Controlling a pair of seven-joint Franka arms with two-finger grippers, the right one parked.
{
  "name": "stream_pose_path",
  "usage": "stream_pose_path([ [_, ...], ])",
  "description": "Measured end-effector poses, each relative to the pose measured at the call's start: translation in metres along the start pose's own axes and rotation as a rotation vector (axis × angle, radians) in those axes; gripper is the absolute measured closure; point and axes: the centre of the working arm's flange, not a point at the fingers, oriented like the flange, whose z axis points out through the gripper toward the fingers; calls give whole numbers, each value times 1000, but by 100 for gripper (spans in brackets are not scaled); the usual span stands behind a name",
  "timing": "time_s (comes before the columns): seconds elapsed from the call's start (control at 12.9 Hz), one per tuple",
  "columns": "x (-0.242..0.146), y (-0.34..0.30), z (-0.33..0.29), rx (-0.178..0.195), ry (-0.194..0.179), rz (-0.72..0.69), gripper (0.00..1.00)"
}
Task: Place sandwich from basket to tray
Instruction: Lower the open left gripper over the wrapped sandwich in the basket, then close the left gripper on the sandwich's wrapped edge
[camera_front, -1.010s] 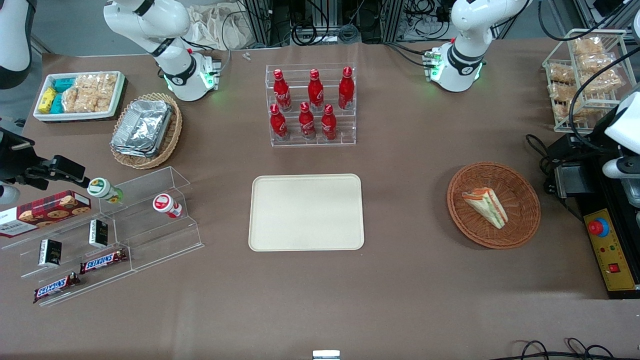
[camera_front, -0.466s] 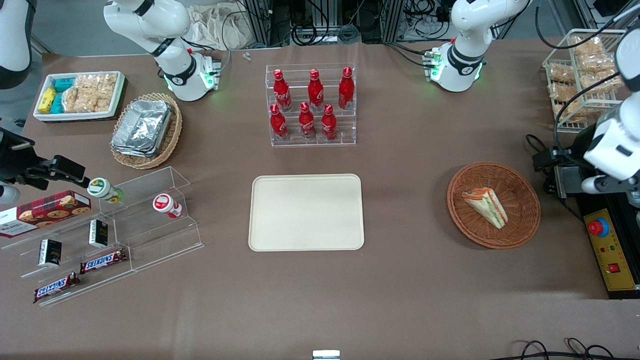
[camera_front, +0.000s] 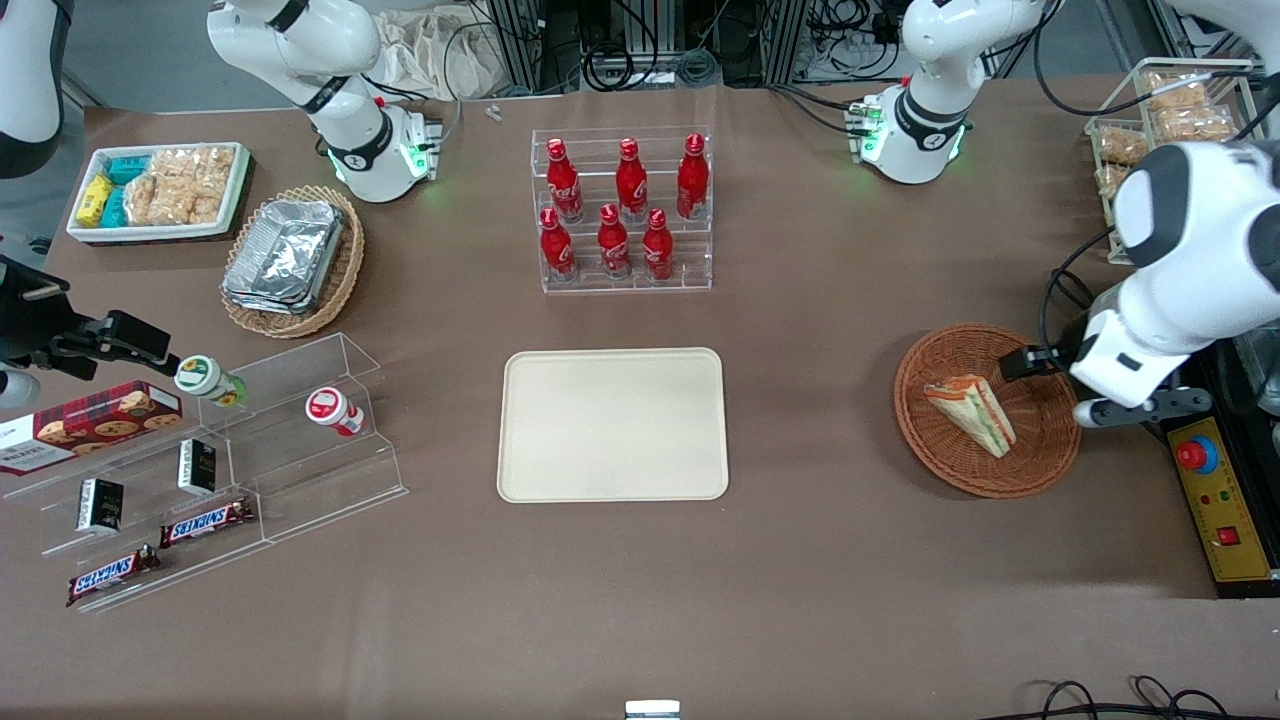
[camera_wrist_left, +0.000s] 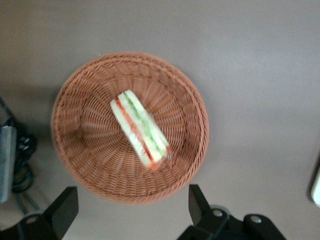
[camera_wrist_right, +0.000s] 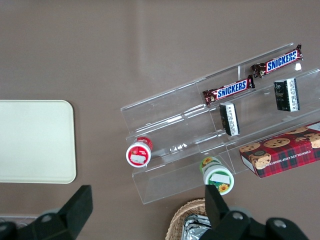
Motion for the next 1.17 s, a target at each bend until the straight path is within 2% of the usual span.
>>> stream_pose_path([
  [0.23, -10, 0, 53, -23, 39, -81, 2],
  [0.39, -12, -2, 78, -29, 30, -125, 2],
  [0.78, -2, -7, 142, 39, 34, -232, 2],
  [1.01, 1, -12, 165, 34, 27, -261, 2],
  [1.17, 2, -13, 169, 29, 27, -287, 6],
])
